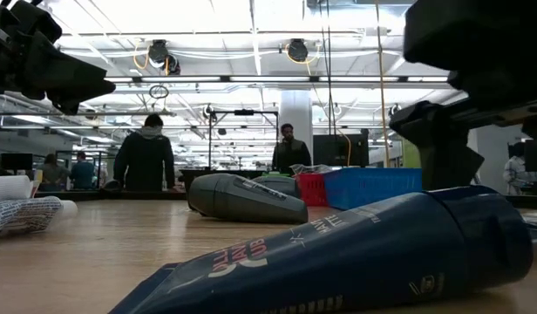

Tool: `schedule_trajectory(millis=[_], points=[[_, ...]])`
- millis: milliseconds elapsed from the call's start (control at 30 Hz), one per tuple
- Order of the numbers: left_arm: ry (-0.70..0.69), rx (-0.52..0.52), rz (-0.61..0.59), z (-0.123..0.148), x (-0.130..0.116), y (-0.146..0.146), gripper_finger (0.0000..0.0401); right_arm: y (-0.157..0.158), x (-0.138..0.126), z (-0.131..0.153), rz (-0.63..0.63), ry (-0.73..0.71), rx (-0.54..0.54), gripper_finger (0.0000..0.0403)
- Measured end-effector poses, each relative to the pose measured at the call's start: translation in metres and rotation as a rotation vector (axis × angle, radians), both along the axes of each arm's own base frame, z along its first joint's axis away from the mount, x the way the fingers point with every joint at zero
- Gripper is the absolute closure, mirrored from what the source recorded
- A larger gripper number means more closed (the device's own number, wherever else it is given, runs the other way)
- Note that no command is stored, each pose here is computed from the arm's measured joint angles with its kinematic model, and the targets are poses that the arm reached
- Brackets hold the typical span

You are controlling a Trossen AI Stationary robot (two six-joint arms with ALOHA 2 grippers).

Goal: Pick & Place Travel size toiletries
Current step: Put the black hairbrush into the red bin

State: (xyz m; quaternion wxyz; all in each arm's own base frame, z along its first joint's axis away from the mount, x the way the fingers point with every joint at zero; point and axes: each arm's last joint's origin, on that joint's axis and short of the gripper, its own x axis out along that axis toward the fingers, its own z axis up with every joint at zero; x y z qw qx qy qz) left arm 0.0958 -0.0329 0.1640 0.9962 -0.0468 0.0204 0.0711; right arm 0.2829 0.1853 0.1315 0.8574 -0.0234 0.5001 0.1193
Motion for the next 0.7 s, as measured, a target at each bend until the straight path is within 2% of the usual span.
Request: schedule_trajectory(millis=[367, 700], points=[[0.001, 0.009, 0.001, 0.0, 0.0, 0.0, 0.0238, -0.014, -0.012, 0.0, -0.05, 0.13, -0.103, 0.012], [0.002, 0.016, 0.0, 0.0, 0.0, 0.0, 0.0238, -0.019, -0.016, 0.002, -0.057, 0.168, -0.114, 0.0171]])
